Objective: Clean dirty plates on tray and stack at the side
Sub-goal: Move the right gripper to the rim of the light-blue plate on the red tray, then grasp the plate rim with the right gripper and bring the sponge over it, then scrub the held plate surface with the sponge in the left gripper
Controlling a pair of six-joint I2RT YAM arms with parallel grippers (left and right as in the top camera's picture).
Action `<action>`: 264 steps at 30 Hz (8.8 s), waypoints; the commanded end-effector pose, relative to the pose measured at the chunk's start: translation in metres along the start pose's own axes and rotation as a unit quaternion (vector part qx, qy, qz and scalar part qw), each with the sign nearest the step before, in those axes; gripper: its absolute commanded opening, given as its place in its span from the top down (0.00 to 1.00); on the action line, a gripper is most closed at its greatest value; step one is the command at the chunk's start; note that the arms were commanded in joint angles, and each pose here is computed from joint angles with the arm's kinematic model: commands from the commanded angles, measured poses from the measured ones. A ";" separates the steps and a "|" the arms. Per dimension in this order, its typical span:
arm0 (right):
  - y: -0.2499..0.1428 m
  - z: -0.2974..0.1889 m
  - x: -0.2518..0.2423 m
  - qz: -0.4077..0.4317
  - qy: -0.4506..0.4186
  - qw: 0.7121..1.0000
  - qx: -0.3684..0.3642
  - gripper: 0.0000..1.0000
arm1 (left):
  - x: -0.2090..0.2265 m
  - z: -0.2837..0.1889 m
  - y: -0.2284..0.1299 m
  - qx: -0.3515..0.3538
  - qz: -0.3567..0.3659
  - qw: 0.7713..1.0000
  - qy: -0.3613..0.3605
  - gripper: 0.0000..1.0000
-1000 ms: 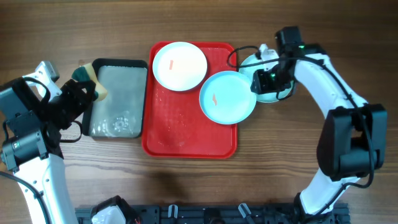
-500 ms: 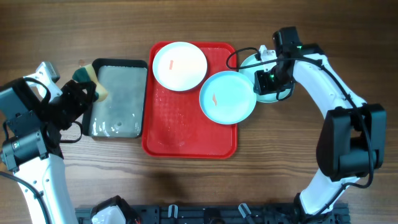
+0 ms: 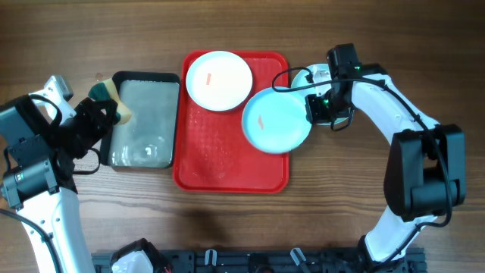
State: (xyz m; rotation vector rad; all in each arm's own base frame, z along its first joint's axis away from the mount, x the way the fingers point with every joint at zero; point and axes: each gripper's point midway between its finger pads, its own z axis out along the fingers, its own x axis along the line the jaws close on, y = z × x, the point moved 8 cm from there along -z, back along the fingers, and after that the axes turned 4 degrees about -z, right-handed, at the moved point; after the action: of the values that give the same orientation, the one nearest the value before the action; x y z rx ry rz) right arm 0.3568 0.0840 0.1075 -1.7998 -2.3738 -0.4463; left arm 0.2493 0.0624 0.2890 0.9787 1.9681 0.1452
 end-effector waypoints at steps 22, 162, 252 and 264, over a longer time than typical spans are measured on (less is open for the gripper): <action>-0.020 0.026 0.093 0.065 0.004 0.996 0.068 0.95 | -0.026 0.009 -0.017 0.029 0.070 0.997 -0.007 0.96; -0.007 0.062 0.128 -0.030 0.014 0.999 0.025 0.91 | 0.008 0.208 -0.173 0.260 0.252 0.910 0.202 0.96; -0.008 0.062 0.128 -0.030 0.014 0.999 0.028 0.96 | -0.005 0.226 -0.224 0.346 0.161 0.915 0.133 0.96; -0.007 0.062 0.128 -0.030 0.014 0.999 0.026 0.95 | -0.006 0.226 -0.226 0.346 0.151 0.916 0.136 0.96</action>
State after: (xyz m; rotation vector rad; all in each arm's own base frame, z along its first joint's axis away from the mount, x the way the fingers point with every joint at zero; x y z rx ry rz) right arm 0.3207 0.2134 0.0786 -1.7501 -2.3716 -0.3823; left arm 0.3090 -0.1460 0.0788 1.7800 2.1000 -0.1709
